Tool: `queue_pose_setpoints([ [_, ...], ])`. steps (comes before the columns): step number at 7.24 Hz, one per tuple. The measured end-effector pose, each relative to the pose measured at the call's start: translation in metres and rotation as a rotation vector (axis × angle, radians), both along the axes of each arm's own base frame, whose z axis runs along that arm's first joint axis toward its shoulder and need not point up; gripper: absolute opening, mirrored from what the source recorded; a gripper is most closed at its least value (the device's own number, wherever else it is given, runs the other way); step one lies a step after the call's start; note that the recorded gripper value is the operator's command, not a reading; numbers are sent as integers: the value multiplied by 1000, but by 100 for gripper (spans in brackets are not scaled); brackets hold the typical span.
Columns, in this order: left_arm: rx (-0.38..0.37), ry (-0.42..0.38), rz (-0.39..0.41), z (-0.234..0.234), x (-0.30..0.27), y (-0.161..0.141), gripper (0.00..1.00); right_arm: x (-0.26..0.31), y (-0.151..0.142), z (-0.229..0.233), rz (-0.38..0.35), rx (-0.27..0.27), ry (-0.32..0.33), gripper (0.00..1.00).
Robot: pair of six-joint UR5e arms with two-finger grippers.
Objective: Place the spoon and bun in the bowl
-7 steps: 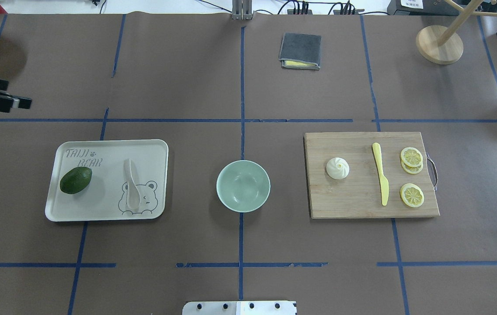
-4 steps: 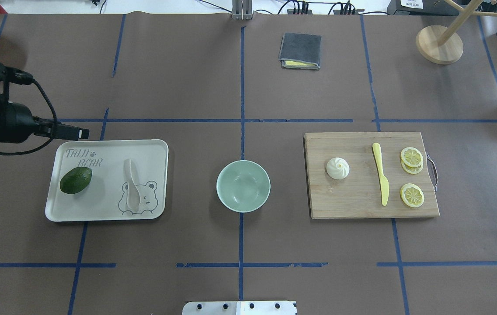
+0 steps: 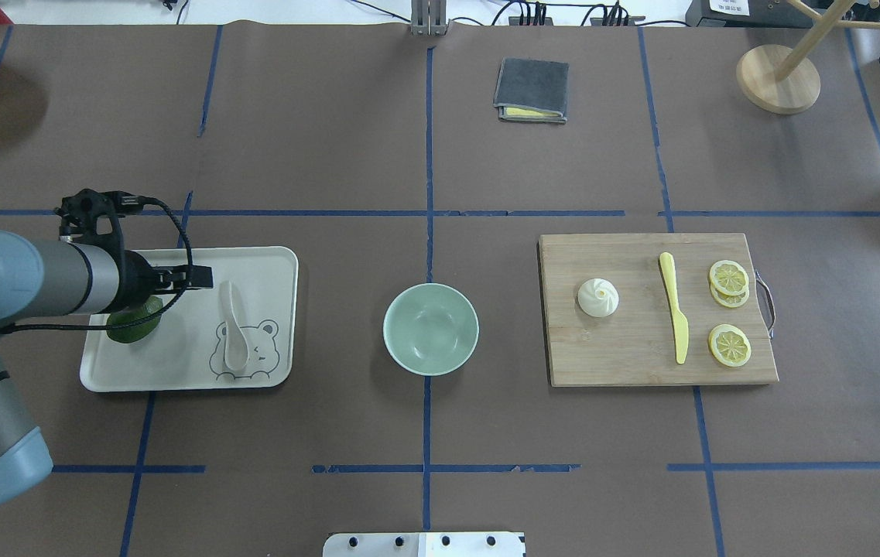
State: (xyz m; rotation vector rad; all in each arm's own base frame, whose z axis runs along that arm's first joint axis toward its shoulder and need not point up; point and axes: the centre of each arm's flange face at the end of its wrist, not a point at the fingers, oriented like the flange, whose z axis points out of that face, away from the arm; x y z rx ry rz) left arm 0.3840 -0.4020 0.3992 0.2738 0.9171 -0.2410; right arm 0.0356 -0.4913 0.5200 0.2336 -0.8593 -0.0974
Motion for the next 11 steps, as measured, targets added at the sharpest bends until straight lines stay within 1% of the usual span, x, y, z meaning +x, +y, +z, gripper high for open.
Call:
queue_pose_setpoints([
  [1, -34, -1, -33, 1, 25, 2, 68, 0, 0, 0, 0, 0, 0, 100],
  [2, -48, -5, -48, 2, 42, 3, 66, 0, 0, 0, 0, 0, 0, 100],
  [4, -56, -12, -55, 6, 51, 4, 55, 0, 0, 0, 1, -1, 0, 100],
  [5, -56, -14, -52, 7, 53, 5, 53, 0, 0, 0, 1, -2, 0, 100],
  [8, -54, -16, -33, 6, 61, 13, 53, 0, 0, 2, 1, -5, 0, 100],
  [9, -53, -17, -30, 6, 62, 14, 48, 0, 0, 2, 1, -5, 0, 100],
  [10, -53, -17, -26, 6, 64, 16, 38, 0, 0, 3, 1, -6, 0, 100],
  [11, -53, -16, -22, 6, 65, 17, 30, 0, 0, 3, 1, -8, 0, 100],
])
